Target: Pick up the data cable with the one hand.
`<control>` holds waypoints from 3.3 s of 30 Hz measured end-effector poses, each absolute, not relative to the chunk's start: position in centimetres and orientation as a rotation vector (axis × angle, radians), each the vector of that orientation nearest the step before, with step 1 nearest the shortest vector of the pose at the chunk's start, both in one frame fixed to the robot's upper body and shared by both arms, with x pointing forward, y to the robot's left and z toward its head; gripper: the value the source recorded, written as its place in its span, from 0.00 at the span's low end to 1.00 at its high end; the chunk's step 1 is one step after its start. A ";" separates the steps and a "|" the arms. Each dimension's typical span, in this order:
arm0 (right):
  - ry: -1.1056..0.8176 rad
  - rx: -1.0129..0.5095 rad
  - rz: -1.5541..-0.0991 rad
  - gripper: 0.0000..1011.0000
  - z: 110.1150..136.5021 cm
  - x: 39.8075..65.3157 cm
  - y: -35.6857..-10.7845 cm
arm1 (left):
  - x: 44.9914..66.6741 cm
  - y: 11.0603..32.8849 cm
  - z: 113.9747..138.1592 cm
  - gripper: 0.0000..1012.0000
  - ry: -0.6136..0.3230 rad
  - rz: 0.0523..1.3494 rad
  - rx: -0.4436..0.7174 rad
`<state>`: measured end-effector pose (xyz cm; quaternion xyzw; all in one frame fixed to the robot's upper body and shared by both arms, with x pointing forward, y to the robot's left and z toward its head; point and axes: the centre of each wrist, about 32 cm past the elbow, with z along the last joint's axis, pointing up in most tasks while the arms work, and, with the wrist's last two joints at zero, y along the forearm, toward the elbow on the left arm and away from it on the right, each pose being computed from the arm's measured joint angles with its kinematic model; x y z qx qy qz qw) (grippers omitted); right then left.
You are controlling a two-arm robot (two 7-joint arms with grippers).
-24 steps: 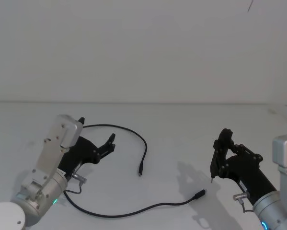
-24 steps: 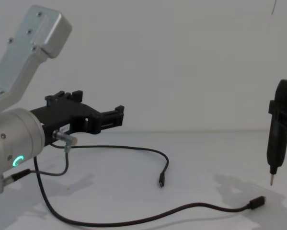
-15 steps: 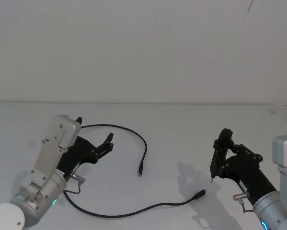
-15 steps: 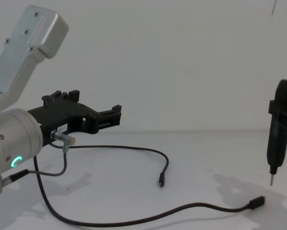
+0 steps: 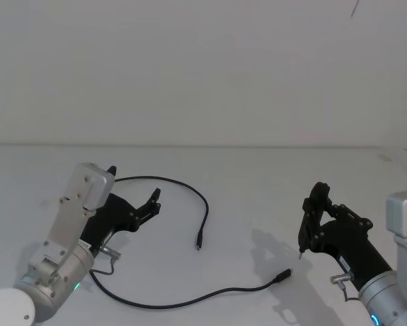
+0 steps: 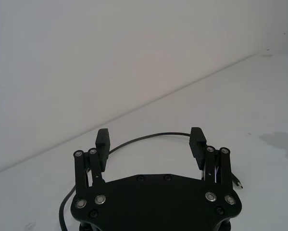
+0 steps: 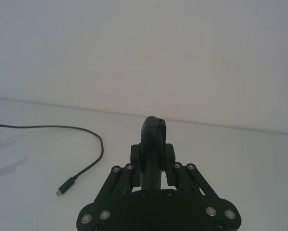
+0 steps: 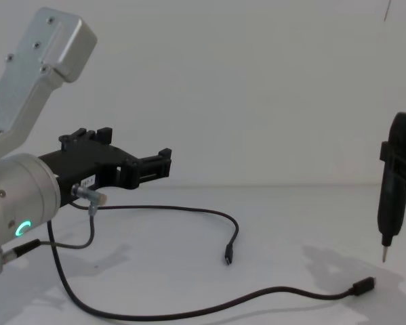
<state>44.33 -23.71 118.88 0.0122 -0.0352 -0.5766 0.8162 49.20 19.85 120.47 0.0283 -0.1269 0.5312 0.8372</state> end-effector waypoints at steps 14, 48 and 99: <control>-0.075 0.026 -1.229 0.28 118.9 44.3 -23.7 | 49.2 19.8 120.4 0.99 -0.268 1.123 0.061; -0.075 0.026 -1.229 0.28 118.9 44.3 -23.7 | 47.5 21.8 122.4 0.99 -0.119 0.731 0.164; -0.075 0.026 -1.229 0.28 118.9 44.3 -23.7 | 50.8 16.4 120.9 0.88 0.033 0.535 0.367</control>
